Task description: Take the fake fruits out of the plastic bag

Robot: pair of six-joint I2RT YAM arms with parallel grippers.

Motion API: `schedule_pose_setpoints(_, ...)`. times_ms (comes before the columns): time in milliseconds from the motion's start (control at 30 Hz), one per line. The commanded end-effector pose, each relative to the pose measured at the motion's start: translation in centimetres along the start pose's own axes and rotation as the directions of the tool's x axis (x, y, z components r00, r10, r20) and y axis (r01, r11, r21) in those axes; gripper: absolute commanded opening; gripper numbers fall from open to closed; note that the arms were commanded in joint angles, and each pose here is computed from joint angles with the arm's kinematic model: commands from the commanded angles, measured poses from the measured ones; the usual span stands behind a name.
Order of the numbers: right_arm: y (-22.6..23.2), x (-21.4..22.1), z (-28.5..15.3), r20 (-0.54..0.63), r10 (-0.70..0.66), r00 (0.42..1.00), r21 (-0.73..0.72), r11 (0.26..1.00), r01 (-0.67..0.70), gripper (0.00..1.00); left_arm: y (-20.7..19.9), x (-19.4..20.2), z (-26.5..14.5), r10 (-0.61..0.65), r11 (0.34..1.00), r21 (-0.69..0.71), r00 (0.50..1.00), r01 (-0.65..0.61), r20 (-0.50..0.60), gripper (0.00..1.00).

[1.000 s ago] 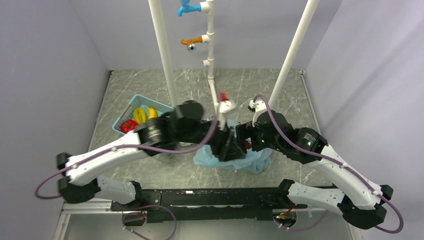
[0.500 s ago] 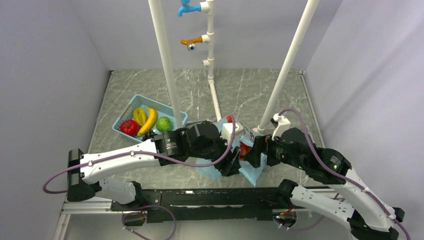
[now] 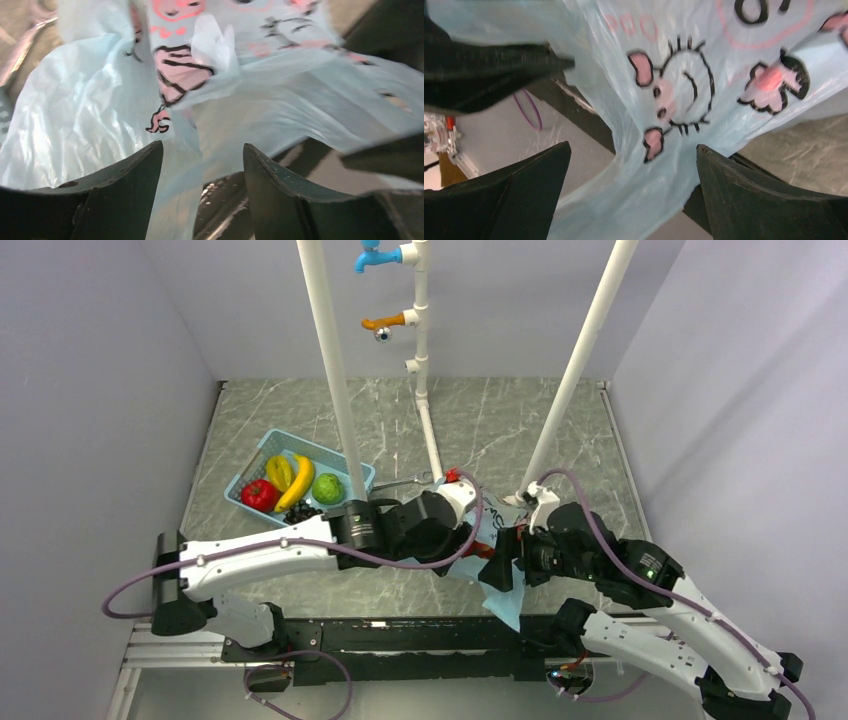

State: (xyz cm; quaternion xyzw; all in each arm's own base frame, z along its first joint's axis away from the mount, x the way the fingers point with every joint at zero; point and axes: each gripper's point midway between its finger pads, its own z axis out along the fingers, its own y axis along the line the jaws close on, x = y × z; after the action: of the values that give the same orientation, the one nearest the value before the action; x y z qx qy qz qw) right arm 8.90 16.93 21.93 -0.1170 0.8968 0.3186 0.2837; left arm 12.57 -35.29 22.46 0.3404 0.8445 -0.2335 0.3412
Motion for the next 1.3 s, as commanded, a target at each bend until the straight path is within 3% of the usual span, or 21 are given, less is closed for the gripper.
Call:
schedule_pose_setpoints(0,-0.2,2.8,0.1,-0.114,0.043,0.993,-0.010,0.999,-0.045,1.00,5.9,-0.2,0.3,0.024,0.941,-0.337,0.999,-0.034,-0.032,0.62)
schedule_pose_setpoints(133,-3.3,4.6,1.4,-0.174,0.125,0.977,0.166,0.981,-0.095,0.99,10.0,-1.4,0.2,-0.028,0.866,-0.499,1.000,0.024,-0.001,0.53)
schedule_pose_setpoints(200,-4.7,4.8,2.3,-0.153,0.179,0.972,0.257,0.957,-0.135,0.90,10.8,-2.8,-0.9,-0.050,0.854,-0.514,0.997,0.077,0.066,0.53)
schedule_pose_setpoints(300,-4.9,3.3,2.0,-0.073,0.172,0.982,0.263,0.954,-0.147,0.87,9.2,-4.0,-1.9,-0.066,0.911,-0.396,0.989,0.115,0.135,0.55)
schedule_pose_setpoints(367,-4.4,2.3,2.0,-0.034,0.146,0.989,0.232,0.963,-0.134,0.86,8.0,-4.3,-2.8,-0.088,0.945,-0.298,0.982,0.136,0.167,0.64)
schedule_pose_setpoints(467,-2.9,2.1,3.0,-0.048,0.111,0.993,0.143,0.984,-0.103,0.94,5.1,-4.8,-3.9,-0.125,0.984,-0.101,0.976,0.144,0.179,0.77)
schedule_pose_setpoints(567,-2.1,2.7,4.2,-0.075,0.113,0.991,0.080,0.991,-0.107,0.94,2.5,-5.6,-5.8,-0.161,0.986,0.063,0.965,0.152,0.205,0.84)
schedule_pose_setpoints(667,-1.7,3.1,4.7,-0.089,0.111,0.990,0.049,0.993,-0.107,0.80,-0.5,-7.1,-8.9,-0.184,0.957,0.266,0.947,0.112,0.263,0.85)
schedule_pose_setpoints(767,-1.4,2.7,4.6,-0.072,0.089,0.993,0.025,0.996,-0.087,0.64,-3.1,-8.4,-12.1,-0.213,0.900,0.430,0.929,0.067,0.302,0.77)
schedule_pose_setpoints(933,-0.7,1.4,3.8,-0.021,0.073,0.997,-0.003,0.997,-0.073,0.22,-8.0,-8.9,-14.9,-0.237,0.735,0.677,0.924,-0.030,0.299,0.63)
schedule_pose_setpoints(967,-0.6,1.1,3.7,-0.011,0.074,0.997,-0.007,0.997,-0.074,0.15,-8.5,-8.6,-14.3,-0.221,0.728,0.684,0.933,-0.035,0.283,0.61)
schedule_pose_setpoints(1067,-0.4,0.5,3.2,0.025,0.079,0.997,-0.013,0.997,-0.079,0.04,-8.0,-7.0,-10.0,-0.150,0.827,0.562,0.967,0.009,0.206,0.55)
schedule_pose_setpoints(1267,-0.6,0.3,2.3,0.051,0.081,0.995,-0.010,0.997,-0.080,0.00,-5.3,-5.4,-2.4,-0.128,0.940,0.335,0.973,0.058,0.193,0.35)
